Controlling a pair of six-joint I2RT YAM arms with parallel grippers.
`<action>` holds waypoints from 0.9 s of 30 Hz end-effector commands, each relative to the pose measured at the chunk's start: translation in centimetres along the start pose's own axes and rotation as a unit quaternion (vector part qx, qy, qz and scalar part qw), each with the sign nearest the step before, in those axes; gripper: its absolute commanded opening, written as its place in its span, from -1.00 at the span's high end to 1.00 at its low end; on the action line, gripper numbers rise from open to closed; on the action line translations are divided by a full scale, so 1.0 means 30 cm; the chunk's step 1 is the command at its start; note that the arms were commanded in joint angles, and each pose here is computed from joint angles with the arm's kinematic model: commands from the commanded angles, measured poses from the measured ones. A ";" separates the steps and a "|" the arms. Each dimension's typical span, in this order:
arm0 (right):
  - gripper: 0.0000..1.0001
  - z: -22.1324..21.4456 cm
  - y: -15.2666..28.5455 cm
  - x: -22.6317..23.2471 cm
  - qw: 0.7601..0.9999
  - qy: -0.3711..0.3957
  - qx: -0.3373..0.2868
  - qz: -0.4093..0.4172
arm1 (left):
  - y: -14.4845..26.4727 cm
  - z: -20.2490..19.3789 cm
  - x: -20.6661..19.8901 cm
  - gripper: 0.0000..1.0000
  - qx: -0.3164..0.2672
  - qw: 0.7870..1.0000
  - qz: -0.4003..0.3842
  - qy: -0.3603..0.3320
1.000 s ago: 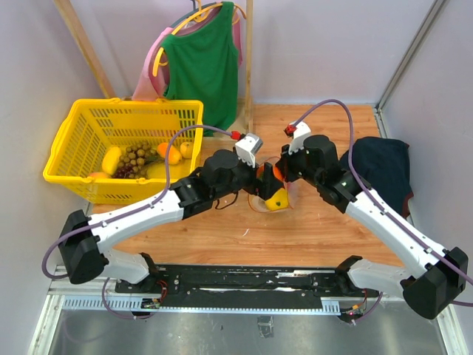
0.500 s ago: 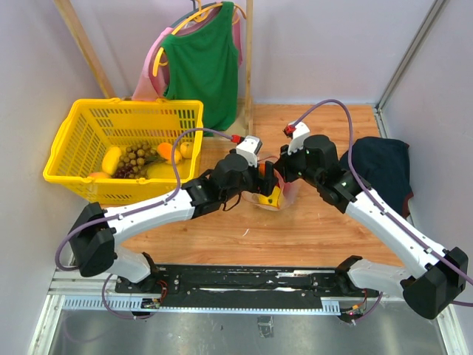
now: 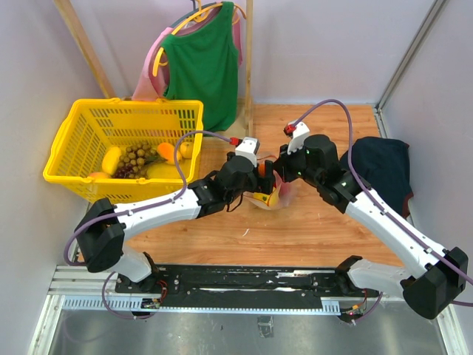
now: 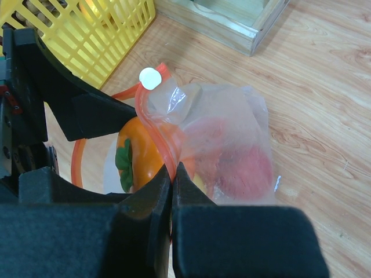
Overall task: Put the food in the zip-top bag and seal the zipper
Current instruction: Place the fake fruit in the zipper food storage bag.
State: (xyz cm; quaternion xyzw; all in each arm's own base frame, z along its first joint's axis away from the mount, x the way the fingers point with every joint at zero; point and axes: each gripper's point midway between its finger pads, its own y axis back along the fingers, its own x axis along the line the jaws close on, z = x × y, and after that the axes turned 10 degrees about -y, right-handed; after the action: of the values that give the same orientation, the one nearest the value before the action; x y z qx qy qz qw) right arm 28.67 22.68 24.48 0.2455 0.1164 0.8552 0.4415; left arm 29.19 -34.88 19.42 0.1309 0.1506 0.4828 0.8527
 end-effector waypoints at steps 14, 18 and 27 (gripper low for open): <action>0.99 0.013 -0.006 0.023 1.000 -0.011 -0.014 0.018 | 0.076 0.070 -0.028 -0.99 -0.017 0.999 -0.022 0.032; 0.99 0.012 -0.003 0.022 1.000 -0.011 -0.014 0.018 | 0.065 0.059 -0.044 -0.99 -0.009 0.999 -0.030 0.029; 0.99 0.009 -0.005 0.026 1.000 -0.012 -0.012 0.022 | 0.041 0.042 -0.072 -0.99 0.005 0.999 -0.042 0.033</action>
State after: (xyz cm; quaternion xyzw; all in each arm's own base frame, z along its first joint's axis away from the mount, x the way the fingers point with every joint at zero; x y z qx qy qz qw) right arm 28.50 22.97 24.19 0.2544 0.1126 0.8561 0.4356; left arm 27.86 -34.79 20.89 0.1166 0.1764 0.4630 0.8608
